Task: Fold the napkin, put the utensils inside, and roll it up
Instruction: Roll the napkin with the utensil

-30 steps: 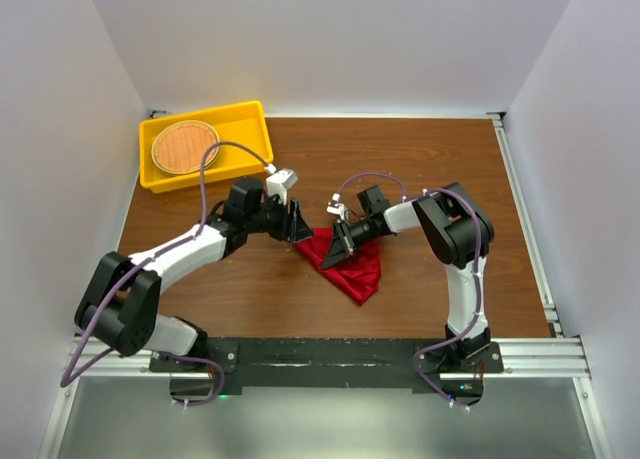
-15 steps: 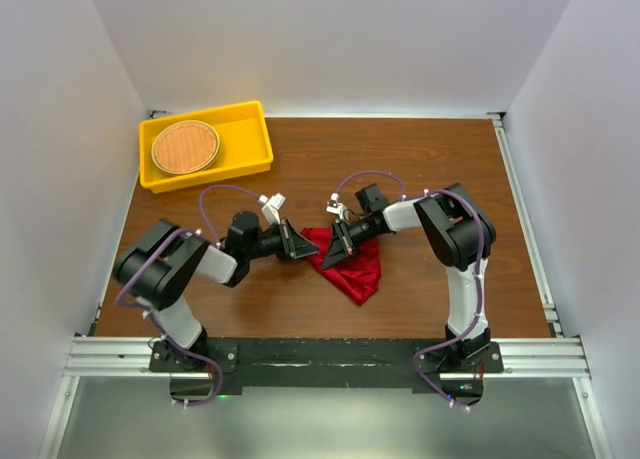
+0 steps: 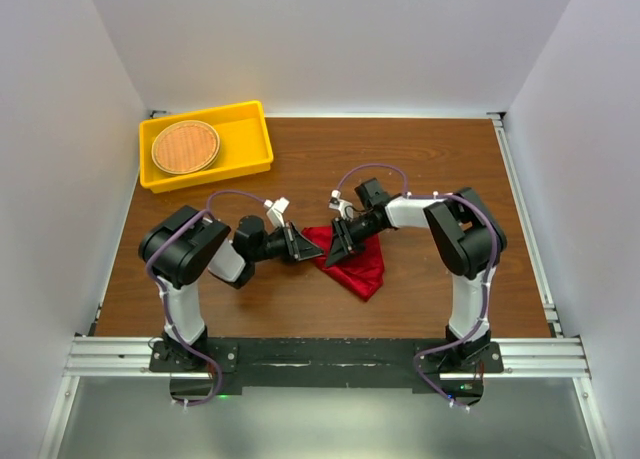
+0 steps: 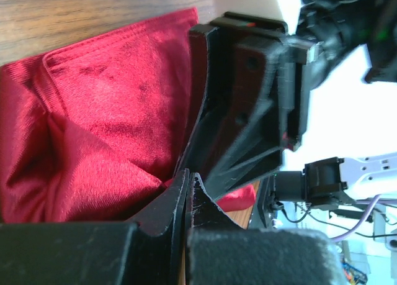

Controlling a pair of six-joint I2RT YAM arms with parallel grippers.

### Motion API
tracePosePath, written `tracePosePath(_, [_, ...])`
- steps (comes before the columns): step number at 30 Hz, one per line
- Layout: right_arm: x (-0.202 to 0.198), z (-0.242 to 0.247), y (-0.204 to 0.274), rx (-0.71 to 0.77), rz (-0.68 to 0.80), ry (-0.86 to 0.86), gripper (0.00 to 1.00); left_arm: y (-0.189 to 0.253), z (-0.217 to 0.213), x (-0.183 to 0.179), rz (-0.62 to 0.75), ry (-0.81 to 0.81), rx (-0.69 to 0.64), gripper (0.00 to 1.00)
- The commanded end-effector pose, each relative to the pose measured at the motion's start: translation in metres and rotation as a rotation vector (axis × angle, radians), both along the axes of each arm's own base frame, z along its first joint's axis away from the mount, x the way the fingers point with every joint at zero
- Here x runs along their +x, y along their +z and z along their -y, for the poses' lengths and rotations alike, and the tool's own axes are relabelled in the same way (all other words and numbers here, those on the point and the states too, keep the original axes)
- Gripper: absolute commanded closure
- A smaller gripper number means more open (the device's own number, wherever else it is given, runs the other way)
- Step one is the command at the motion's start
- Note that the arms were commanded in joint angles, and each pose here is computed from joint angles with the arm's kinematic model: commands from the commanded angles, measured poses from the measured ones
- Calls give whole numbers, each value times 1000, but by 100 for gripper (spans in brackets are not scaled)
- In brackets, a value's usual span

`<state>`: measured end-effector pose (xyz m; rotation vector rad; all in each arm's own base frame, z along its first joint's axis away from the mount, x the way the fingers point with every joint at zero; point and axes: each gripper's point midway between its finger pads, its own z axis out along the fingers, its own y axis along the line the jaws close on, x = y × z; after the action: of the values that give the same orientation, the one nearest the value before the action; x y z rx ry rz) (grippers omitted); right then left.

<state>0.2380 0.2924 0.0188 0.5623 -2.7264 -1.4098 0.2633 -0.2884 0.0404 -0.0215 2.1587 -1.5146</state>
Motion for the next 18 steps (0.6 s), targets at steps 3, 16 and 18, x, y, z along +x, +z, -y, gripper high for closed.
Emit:
tracePosePath(3, [8,35,-10,-287,90,-42,62,-49,-17,-1,-87,40,175,100])
tracePosePath(16, [-15,78,21,-498,293,-34,45,-63,-14,7,-162,11,255,100])
tracePosePath(18, [-17,86,19,-541,310,-50,45,-65,-13,7,-176,-1,271,100])
